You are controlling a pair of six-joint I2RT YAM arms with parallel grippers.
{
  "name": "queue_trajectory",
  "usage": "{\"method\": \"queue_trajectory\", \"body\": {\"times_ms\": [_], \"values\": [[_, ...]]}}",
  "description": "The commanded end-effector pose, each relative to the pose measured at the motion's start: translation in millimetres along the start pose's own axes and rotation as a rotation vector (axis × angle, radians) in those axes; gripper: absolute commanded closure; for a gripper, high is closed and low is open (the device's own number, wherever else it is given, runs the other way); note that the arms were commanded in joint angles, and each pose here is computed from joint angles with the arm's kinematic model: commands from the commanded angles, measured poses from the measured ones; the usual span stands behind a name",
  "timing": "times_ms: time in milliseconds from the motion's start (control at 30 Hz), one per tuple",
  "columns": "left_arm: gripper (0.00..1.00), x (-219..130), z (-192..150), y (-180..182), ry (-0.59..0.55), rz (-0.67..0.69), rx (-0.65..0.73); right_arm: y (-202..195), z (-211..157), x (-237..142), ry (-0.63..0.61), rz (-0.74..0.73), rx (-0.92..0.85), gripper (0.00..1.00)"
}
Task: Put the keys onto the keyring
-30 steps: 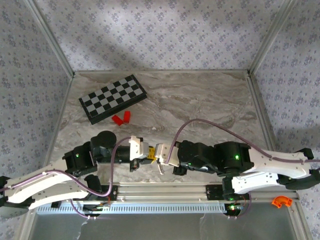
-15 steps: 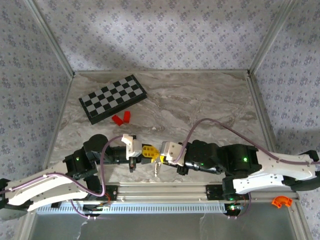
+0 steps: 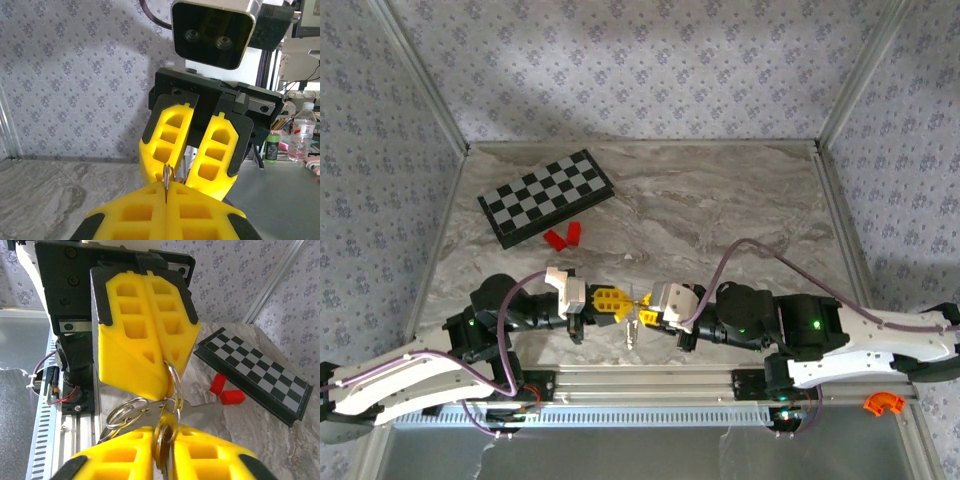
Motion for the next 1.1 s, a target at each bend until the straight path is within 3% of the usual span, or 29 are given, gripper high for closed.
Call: {"method": "queue_trajectory", "body": {"times_ms": [0, 200, 700, 833, 967, 1067], "values": [[1.0, -3, 19, -3, -0.091, -0.018, 0.015, 1, 3, -3, -0.032, 0.008, 0.008, 0.89], [1.0, -5, 23, -3, -0.12, -0.023, 0.011, 1, -1, -3, -0.008, 0.004, 0.01, 0.97], [1.0, -3, 23, -4, -0.123, -0.03, 0.015, 0, -9, -1, 0.058, 0.0, 0.034, 0.95], [1.0, -3, 24, -4, -0.128, -0.036, 0.016, -2, -8, -1, 0.051, -0.011, 0.034, 0.92], [1.0, -4, 24, -6, -0.126, -0.049, 0.016, -2, -6, -1, 0.034, -0.01, 0.029, 0.77], [1.0, -4, 24, -7, -0.129, -0.05, 0.014, -1, -7, 0, 0.026, -0.004, 0.031, 0.73]]}}
Point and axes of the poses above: each hand's point on the last joint's axis, 136 mm out from that joint toward the fingers, its own x axis out along the fingers, its own y axis along the line the jaws close on, z = x × y, the point moved 5 cm from there along -x, back along the fingers, and after that the axes turned 6 degrees about x, right-handed, at the moved point
